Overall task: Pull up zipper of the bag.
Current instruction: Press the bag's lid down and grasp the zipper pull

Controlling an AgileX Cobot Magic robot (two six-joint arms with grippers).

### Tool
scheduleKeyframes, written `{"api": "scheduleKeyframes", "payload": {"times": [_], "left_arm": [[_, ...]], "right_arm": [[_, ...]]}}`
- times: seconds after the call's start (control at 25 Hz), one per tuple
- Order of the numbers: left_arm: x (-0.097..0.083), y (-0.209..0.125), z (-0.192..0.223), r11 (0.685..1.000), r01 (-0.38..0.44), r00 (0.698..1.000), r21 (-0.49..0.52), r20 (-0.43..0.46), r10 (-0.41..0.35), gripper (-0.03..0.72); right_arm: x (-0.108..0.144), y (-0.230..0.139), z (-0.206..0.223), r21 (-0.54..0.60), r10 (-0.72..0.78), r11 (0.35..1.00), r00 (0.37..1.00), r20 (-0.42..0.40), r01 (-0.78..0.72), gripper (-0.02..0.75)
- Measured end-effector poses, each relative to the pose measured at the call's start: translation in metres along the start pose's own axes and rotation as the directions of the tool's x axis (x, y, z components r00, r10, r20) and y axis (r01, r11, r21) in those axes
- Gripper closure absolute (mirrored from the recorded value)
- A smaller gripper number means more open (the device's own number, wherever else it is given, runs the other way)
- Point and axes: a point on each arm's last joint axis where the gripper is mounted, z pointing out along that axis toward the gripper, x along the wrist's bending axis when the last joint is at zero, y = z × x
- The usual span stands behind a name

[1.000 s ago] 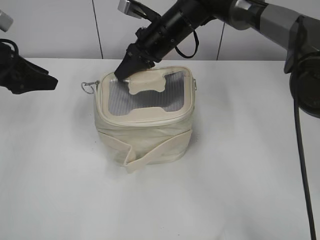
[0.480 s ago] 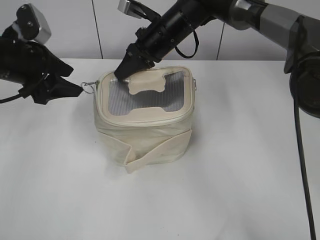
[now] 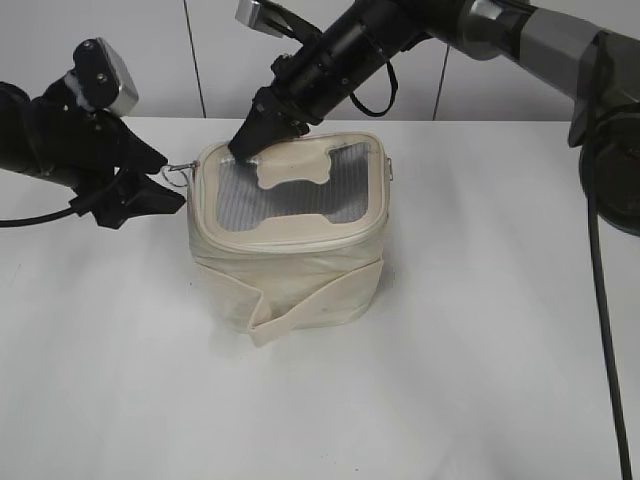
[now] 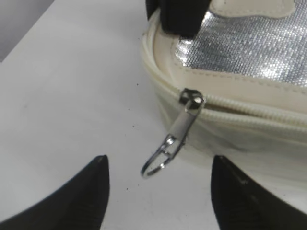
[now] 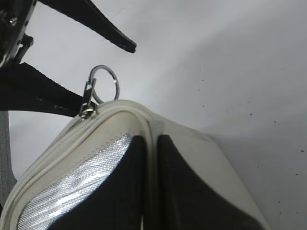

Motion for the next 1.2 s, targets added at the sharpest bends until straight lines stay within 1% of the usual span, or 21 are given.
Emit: {"api": "scheduleKeyframes", "payload": {"times": [0.16, 0.4, 0.64, 0.88, 0.96, 1.04, 1.16, 1.2], "left_arm": [[0.001, 0.0, 0.0, 1.0, 0.004, 1.0, 0.003, -0.014, -0.004, 0.214], [0.002, 0.0, 0.0, 1.0, -0.002, 1.0, 0.001, -0.019, 0.002, 0.229], [0.002, 0.001, 0.0, 1.0, 0.003, 1.0, -0.015, -0.027, -0.003, 0.262], [-0.002, 0.006, 0.003, 1.0, -0.013, 1.0, -0.02, -0.018, 0.013, 0.306], [-0.004, 0.008, 0.007, 1.0, -0.025, 1.0, -0.013, -0.019, 0.025, 0.337], [-0.005, 0.009, 0.01, 0.999, -0.035, 0.999, 0.001, -0.033, 0.035, 0.384], [-0.006, 0.01, 0.012, 0.999, -0.046, 0.998, 0.012, -0.04, 0.047, 0.496], [-0.006, 0.009, 0.012, 0.998, -0.055, 0.998, 0.018, -0.04, 0.055, 0.551]], "right_arm": [[0.0, 0.0, 0.0, 0.0, 0.0, 1.0, 1.0, 0.0, 0.0, 0.687], [0.0, 0.0, 0.0, 0.0, -0.001, 1.0, 1.0, 0.0, 0.001, 0.687], [0.0, 0.0, 0.0, 0.0, -0.002, 1.0, 1.0, 0.0, 0.002, 0.687], [0.0, 0.0, 0.0, 0.0, -0.004, 1.0, 1.0, 0.0, 0.004, 0.687], [0.0, 0.0, 0.0, 0.0, -0.004, 1.0, 1.0, 0.0, 0.004, 0.687], [0.0, 0.0, 0.0, 0.001, -0.005, 1.0, 1.0, 0.001, 0.005, 0.687], [0.0, 0.0, 0.0, 0.001, -0.005, 1.0, 1.0, 0.001, 0.005, 0.687], [0.0, 0.0, 0.0, 0.001, -0.005, 1.0, 1.0, 0.001, 0.005, 0.687]]}}
